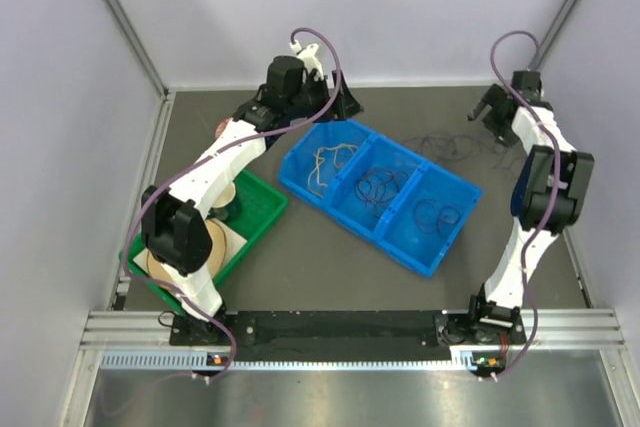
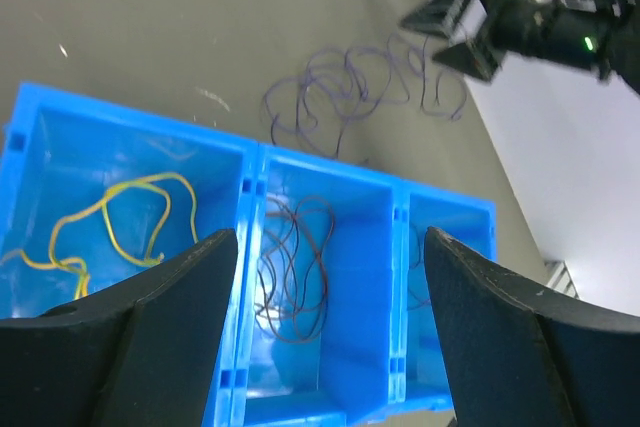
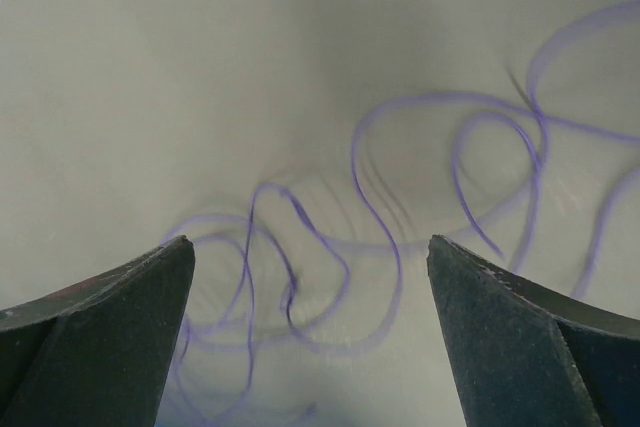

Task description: Untangle the cables

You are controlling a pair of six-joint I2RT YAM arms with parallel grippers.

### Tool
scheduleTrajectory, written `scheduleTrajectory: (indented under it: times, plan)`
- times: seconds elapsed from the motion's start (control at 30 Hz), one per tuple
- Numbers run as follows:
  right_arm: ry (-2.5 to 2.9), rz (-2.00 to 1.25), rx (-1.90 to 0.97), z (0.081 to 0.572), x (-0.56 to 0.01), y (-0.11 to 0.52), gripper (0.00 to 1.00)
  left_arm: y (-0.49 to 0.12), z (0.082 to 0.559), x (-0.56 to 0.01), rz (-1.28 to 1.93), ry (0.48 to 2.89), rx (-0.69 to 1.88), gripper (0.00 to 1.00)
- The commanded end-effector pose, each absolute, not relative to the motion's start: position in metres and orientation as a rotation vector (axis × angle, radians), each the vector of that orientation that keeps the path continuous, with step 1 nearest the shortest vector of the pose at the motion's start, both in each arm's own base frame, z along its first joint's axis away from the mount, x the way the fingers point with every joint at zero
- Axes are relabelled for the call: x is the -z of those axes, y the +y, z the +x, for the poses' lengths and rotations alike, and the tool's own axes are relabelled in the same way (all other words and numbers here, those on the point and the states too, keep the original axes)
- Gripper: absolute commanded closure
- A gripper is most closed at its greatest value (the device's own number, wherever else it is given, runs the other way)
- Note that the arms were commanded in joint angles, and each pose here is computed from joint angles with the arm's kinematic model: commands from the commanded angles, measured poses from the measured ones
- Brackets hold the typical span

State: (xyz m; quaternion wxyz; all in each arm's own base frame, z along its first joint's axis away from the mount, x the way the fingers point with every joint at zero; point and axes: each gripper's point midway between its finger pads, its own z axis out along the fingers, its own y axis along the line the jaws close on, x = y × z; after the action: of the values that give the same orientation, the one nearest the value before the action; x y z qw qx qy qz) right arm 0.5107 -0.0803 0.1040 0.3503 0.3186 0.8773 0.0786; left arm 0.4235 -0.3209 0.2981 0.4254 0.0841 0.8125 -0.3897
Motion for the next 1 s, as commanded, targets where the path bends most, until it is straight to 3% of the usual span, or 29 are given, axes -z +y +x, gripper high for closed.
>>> scheduleTrajectory:
  times: [0.0, 0.27, 0.47, 0.53, 0.63, 0.67, 0.7, 0.8, 0.97]
  plan:
    - [2.344, 0.692, 0.034, 0.528, -0.101, -0.085, 0.02, -0.322, 0.42, -0.316, 0.228, 1.969, 1.022, 0.2]
    - [2.488, 0.525, 0.203, 0.526, -0.065, -0.084, 0.03, -0.318, 0.423, -0.311, 0.217, 1.98, 1.033, 0.2]
    - [2.527, 0.524, 0.243, 0.522, -0.05, -0.085, 0.14, -0.323, 0.422, -0.31, 0.212, 1.984, 1.066, 0.2]
    - [2.518, 0.528, 0.232, 0.523, -0.053, -0.084, 0.26, -0.322, 0.422, -0.311, 0.207, 1.982, 1.07, 0.2]
    - [2.495, 0.533, 0.199, 0.527, -0.062, -0.081, 0.51, -0.323, 0.422, -0.314, 0.205, 1.974, 1.076, 0.2]
    - [2.49, 0.54, 0.187, 0.528, -0.064, -0.079, 0.8, -0.322, 0.422, -0.314, 0.2, 1.975, 1.077, 0.21]
    - [2.476, 0.544, 0.175, 0.529, -0.07, -0.079, 0.96, -0.322, 0.421, -0.314, 0.2, 1.976, 1.079, 0.21]
    - [2.439, 0.546, 0.103, 0.533, -0.089, -0.071, 1.0, -0.32, 0.421, -0.316, 0.193, 1.97, 1.068, 0.21]
    - [2.239, 0.539, -0.013, 0.533, -0.187, -0.059, 1.0, -0.31, 0.422, -0.323, 0.183, 1.958, 1.032, 0.21]
